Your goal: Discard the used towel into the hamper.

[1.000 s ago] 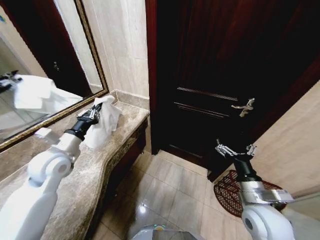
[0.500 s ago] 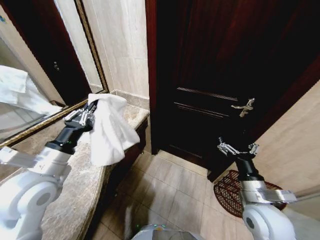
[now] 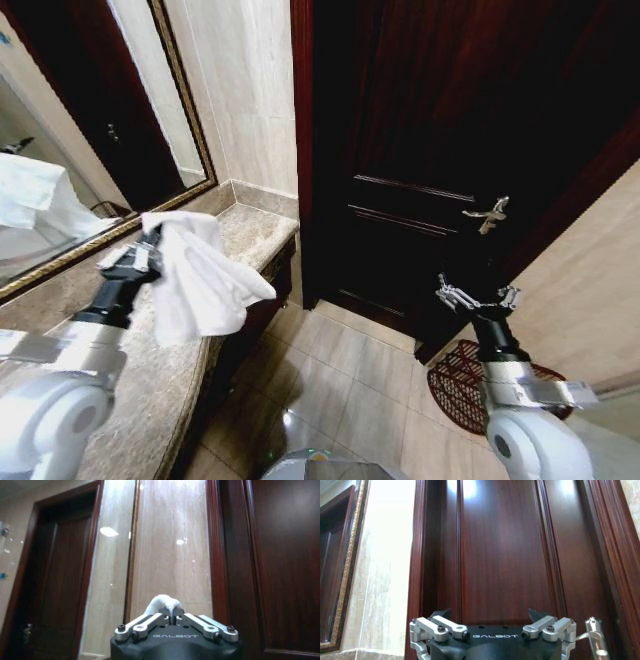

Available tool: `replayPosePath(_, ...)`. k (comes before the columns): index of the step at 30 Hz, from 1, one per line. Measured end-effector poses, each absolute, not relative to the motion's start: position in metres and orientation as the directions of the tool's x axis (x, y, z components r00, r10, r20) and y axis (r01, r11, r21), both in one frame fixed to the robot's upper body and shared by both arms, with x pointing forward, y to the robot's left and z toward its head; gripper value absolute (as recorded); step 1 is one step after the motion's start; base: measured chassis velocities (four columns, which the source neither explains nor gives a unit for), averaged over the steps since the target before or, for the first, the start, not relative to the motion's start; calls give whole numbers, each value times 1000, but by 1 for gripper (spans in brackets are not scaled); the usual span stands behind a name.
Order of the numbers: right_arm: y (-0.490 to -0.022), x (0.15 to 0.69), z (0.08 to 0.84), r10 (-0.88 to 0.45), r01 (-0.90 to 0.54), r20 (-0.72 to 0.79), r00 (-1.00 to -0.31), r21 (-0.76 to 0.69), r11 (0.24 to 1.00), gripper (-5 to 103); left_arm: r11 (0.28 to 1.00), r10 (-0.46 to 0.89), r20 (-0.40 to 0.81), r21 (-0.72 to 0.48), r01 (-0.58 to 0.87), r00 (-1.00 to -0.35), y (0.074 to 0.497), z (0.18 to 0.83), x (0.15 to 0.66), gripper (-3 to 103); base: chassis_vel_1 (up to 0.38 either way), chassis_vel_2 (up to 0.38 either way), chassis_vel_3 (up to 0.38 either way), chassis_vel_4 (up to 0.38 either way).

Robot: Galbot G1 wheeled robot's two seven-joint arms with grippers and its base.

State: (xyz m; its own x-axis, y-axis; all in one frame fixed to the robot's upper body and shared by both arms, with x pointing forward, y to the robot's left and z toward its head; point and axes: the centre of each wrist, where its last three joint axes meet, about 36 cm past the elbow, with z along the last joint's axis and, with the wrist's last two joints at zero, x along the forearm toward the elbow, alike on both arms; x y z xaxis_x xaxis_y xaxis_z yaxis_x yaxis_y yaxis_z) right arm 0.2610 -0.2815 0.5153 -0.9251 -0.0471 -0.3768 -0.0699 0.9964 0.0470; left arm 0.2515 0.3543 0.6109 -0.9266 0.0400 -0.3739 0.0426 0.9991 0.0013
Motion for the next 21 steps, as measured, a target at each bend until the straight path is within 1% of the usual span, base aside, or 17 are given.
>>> replayPosePath(3,-280,261,514,-49,-72,-374,-926,50,996,100,999,39,-369,3,40,-929,355,611,251,1,0,0,0,0)
replayPosePath(11,-280,259,512,-51,-74,-371,-927,49,996,100,993,105,-320,-25,119,-941,343,599,256,1,0,0,0,0)
replayPosePath(21,-281,258,510,-50,-72,-370,-928,45,996,100,989,133,-324,-14,145,-937,341,600,259,1,-64,-62,-59,-60)
